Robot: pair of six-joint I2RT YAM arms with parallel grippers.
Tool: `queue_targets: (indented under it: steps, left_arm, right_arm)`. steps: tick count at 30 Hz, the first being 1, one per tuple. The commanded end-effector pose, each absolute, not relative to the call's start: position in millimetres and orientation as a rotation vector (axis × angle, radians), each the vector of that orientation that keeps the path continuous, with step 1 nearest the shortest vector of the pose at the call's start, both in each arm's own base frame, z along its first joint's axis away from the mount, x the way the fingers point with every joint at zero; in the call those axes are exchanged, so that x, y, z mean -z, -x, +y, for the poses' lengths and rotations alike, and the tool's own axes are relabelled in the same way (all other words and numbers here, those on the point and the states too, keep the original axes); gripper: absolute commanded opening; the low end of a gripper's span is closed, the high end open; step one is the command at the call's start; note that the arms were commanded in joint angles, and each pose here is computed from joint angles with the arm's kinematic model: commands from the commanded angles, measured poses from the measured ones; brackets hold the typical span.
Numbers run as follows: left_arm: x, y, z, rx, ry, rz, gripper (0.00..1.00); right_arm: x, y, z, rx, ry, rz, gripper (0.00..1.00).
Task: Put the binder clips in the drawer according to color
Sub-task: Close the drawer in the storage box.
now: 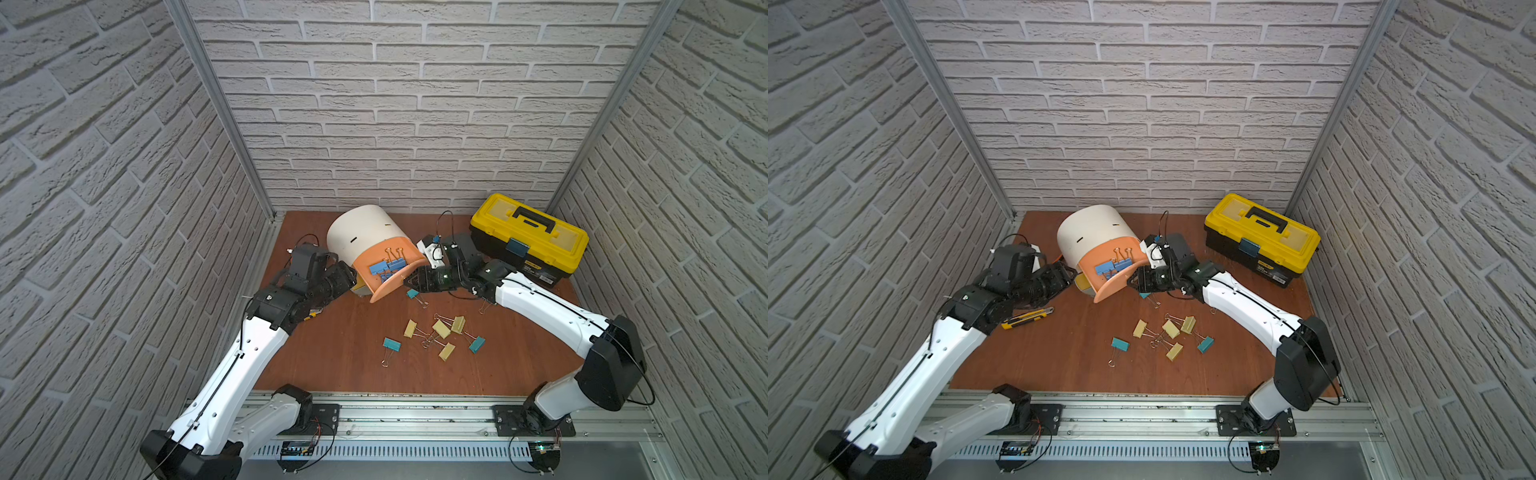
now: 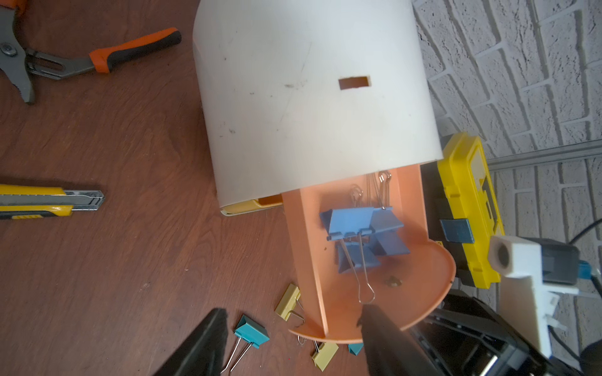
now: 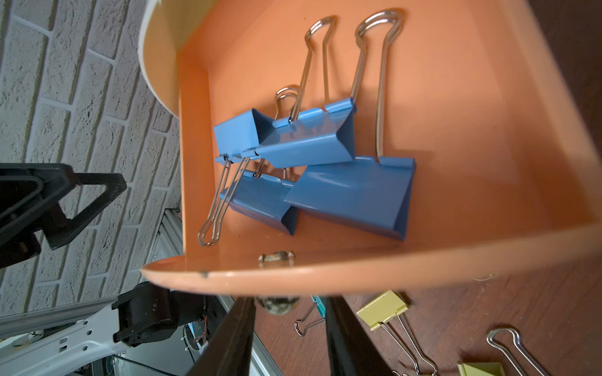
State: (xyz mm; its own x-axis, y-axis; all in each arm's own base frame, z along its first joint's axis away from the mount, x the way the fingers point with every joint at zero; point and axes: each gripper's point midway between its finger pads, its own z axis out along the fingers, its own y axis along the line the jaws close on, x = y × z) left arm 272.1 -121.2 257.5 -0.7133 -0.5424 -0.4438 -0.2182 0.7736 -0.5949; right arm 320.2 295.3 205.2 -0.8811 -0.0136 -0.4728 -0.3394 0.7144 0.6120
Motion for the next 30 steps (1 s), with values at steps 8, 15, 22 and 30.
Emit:
queue_targets:
  steps: [8, 15, 22, 30]
  left_arm:
    - [-257, -270, -113, 0.684, 0.583, 2.337, 0.7]
    - [-259, -271, -109, 0.683, 0.584, 2.33, 0.7]
    - [-259, -271, -105, 0.679, 0.598, 2.327, 0.7]
    - [-260, -271, -101, 0.682, 0.609, 2.322, 0.7]
  right_arm:
    - [-223, -339, 309, -1.063, 0.26, 2.404, 0.34]
    - [-226, -349, 316, -1.077, 0.252, 2.397, 0.32]
    - [-229, -362, 325, -1.077, 0.249, 2.391, 0.3]
    - [-235, -384, 336, -1.075, 0.245, 2.376, 0.3]
